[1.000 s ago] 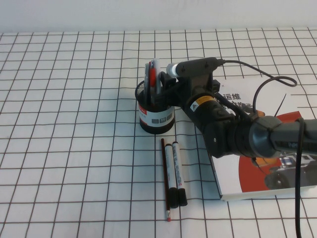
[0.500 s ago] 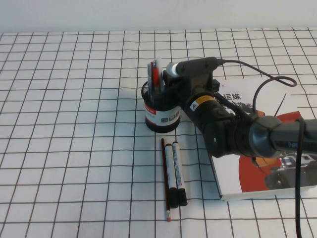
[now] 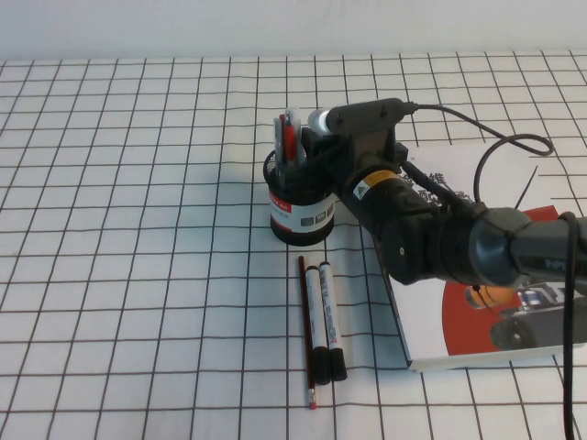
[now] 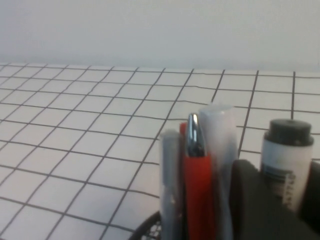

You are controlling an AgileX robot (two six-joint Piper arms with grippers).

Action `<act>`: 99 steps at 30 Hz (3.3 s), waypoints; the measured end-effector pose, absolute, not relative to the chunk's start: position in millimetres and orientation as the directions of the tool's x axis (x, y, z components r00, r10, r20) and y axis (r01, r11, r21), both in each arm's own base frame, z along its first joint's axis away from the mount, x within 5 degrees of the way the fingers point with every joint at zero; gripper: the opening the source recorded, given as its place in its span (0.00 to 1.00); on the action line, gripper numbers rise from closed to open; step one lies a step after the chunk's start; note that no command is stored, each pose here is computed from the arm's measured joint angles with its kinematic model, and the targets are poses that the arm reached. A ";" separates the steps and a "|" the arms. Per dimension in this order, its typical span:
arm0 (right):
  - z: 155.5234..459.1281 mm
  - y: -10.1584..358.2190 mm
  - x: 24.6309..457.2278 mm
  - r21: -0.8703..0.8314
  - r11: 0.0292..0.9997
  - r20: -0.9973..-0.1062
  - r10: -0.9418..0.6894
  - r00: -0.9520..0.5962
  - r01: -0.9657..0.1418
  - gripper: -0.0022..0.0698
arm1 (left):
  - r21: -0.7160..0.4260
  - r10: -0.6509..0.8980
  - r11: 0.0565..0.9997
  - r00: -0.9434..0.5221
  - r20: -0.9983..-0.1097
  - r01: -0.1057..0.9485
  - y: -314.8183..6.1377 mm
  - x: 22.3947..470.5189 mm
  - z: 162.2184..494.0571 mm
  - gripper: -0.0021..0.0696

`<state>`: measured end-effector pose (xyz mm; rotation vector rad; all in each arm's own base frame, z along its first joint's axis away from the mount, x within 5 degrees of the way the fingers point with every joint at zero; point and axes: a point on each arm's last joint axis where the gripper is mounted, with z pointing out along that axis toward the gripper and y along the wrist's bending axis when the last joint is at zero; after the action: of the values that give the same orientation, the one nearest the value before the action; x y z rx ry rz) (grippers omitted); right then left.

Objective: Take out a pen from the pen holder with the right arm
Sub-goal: 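Take a marker out of the pen holder and lay it on the table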

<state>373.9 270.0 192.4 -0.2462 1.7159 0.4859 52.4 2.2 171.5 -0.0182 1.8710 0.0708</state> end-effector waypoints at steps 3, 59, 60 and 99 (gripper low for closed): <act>207.6 268.7 370.5 0.190 0.882 -0.972 0.107 -0.209 -0.432 0.21 | 0.040 0.024 0.998 -0.297 -0.955 -0.049 2.2 52.4 171.5 0.03; 181.7 243.5 326.7 0.380 0.897 -0.376 -0.072 -0.924 -0.225 0.21 | 0.040 0.024 0.998 -0.297 -0.955 -0.049 2.2 52.4 171.5 0.03; 183.7 244.4 328.6 0.382 0.895 -0.383 -0.072 -0.921 -0.229 0.21 | 0.040 0.024 0.998 -0.297 -0.955 -0.049 2.2 52.4 171.5 0.03; 370.7 190.0 219.4 0.302 0.792 -0.607 -0.270 -0.748 -0.531 0.02 | 0.040 0.024 0.998 -0.297 -0.955 -0.049 2.2 52.4 171.5 0.03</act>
<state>219.4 190.0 370.7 -0.5933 2.4288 0.6301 52.4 2.2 171.5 -0.0182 1.8710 0.0708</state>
